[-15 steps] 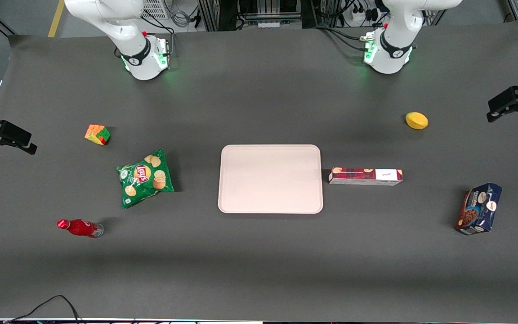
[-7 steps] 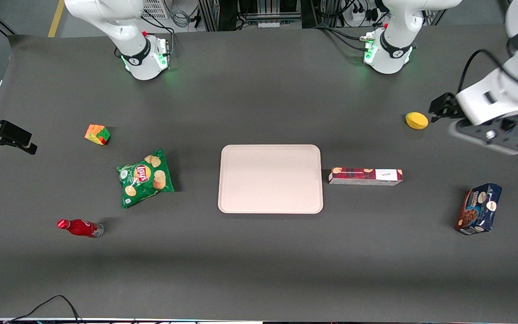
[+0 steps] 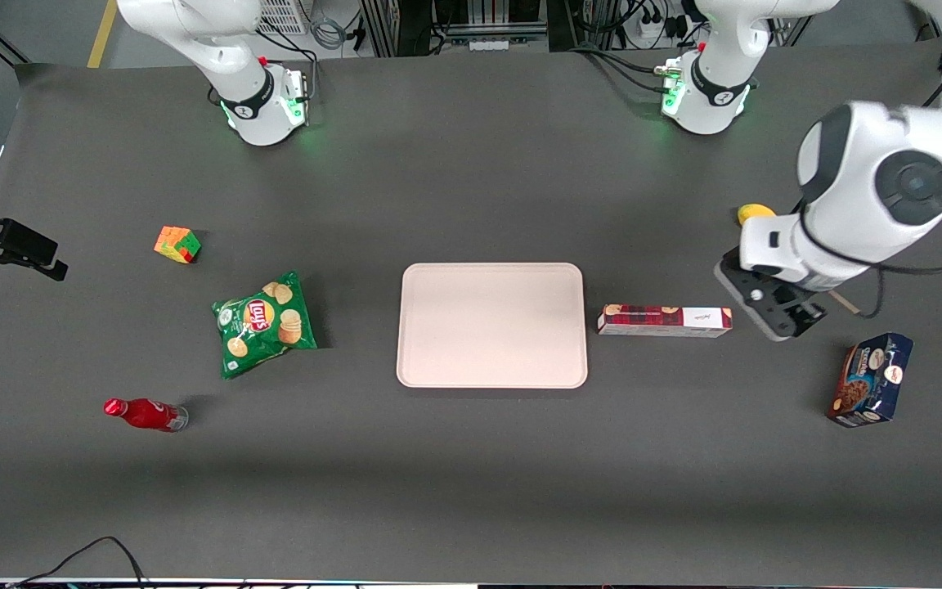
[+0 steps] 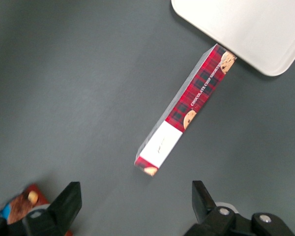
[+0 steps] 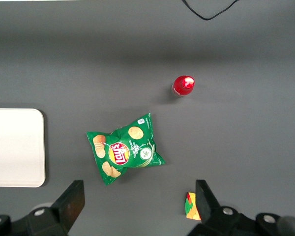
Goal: Place red cookie box on tray
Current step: 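Move the open left gripper down over the red plaid cookie box's end, then close the left gripper on the end of the red plaid box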
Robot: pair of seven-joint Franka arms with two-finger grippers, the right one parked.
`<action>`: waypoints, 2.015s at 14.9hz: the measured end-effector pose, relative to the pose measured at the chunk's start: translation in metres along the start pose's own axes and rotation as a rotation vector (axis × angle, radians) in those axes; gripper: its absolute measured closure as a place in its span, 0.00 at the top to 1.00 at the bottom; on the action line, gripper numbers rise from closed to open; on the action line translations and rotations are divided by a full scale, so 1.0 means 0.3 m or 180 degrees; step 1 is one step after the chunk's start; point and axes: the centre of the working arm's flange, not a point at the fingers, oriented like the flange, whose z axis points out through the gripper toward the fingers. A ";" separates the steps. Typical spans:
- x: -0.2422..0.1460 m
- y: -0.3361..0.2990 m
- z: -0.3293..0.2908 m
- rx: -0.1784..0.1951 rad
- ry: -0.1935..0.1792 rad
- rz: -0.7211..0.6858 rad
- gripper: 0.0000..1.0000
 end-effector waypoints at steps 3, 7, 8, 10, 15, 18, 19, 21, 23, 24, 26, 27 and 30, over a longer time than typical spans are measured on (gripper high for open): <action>0.022 0.067 0.177 0.0032 0.0080 0.0198 1.00; 0.031 0.164 0.353 0.0033 0.0150 0.0342 1.00; 0.034 0.180 0.384 0.0011 0.0147 0.0366 1.00; 0.052 0.202 0.423 -0.0011 0.0155 0.0450 1.00; 0.111 0.226 0.461 0.0193 0.0244 0.0942 1.00; 0.118 0.222 0.525 0.0191 0.0297 0.1060 1.00; 0.117 0.221 0.543 0.0176 0.0298 0.1071 1.00; 0.115 0.217 0.569 0.0171 0.0311 0.1140 1.00; 0.098 0.208 0.596 0.0162 0.0316 0.1189 1.00; 0.087 0.205 0.610 0.0145 0.0305 0.1197 1.00; 0.071 0.205 0.629 0.0124 0.0293 0.1209 1.00; 0.067 0.209 0.635 0.0118 0.0289 0.1213 1.00; 0.063 0.216 0.642 0.0121 0.0294 0.1220 0.99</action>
